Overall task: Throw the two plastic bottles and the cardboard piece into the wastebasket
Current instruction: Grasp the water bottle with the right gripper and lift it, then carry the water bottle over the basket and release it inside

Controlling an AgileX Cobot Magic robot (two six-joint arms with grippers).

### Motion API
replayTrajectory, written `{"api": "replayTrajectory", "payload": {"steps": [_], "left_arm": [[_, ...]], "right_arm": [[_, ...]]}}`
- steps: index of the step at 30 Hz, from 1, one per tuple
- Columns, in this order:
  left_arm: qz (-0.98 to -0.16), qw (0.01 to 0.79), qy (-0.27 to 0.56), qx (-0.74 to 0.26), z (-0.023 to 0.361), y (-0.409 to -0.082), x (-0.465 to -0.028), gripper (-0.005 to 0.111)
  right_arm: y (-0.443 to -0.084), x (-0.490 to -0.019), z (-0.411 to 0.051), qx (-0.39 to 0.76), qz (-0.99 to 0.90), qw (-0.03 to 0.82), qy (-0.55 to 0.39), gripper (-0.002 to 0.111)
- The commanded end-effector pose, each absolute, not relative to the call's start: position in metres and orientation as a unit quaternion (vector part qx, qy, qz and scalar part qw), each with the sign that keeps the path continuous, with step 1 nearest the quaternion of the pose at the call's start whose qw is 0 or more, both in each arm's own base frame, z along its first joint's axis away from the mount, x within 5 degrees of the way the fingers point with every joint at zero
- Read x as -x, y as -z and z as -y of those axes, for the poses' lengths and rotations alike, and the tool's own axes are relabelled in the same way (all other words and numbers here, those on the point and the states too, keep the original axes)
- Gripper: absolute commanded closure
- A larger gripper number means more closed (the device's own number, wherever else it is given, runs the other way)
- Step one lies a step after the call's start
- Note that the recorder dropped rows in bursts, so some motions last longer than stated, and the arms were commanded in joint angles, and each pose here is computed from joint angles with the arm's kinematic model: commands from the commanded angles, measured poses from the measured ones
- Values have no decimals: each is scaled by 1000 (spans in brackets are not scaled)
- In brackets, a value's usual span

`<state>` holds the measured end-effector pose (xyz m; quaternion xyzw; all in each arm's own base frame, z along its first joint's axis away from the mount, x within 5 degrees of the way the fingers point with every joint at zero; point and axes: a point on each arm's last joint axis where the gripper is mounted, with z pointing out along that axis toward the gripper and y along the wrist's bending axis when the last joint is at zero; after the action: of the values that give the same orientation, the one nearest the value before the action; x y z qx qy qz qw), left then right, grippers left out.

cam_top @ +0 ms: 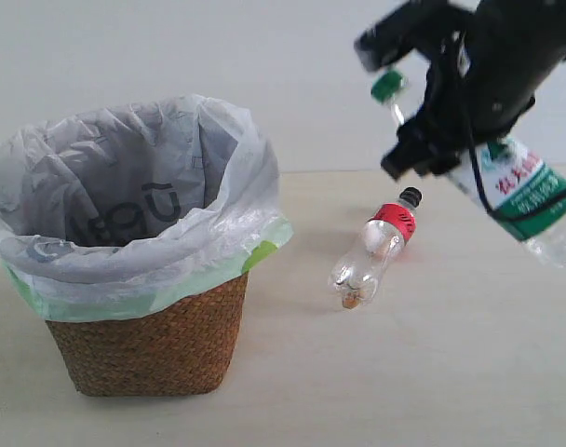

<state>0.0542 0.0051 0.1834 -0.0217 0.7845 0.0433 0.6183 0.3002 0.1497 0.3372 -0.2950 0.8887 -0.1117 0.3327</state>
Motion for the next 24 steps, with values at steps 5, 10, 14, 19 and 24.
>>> {"api": "replayTrajectory", "payload": {"steps": [5, 10, 14, 19, 24], "left_arm": [[-780, 624, -42, 27, -5, -185, -54, -1], [-780, 624, -42, 27, -5, -185, -54, -1], [-780, 624, -42, 27, -5, -185, -54, -1], [-780, 624, -42, 27, -5, -185, -54, -1], [-780, 624, -42, 27, -5, -185, -54, -1]], "right_arm": [[-423, -291, -156, 174, -867, 466, -34, 108], [-440, -288, -171, 164, -843, 493, -137, 108], [-420, -296, -173, 171, -873, 445, -104, 108], [-381, -315, -160, 168, -917, 358, 58, 108], [-384, -321, -129, 96, -901, 352, 233, 108]]}}
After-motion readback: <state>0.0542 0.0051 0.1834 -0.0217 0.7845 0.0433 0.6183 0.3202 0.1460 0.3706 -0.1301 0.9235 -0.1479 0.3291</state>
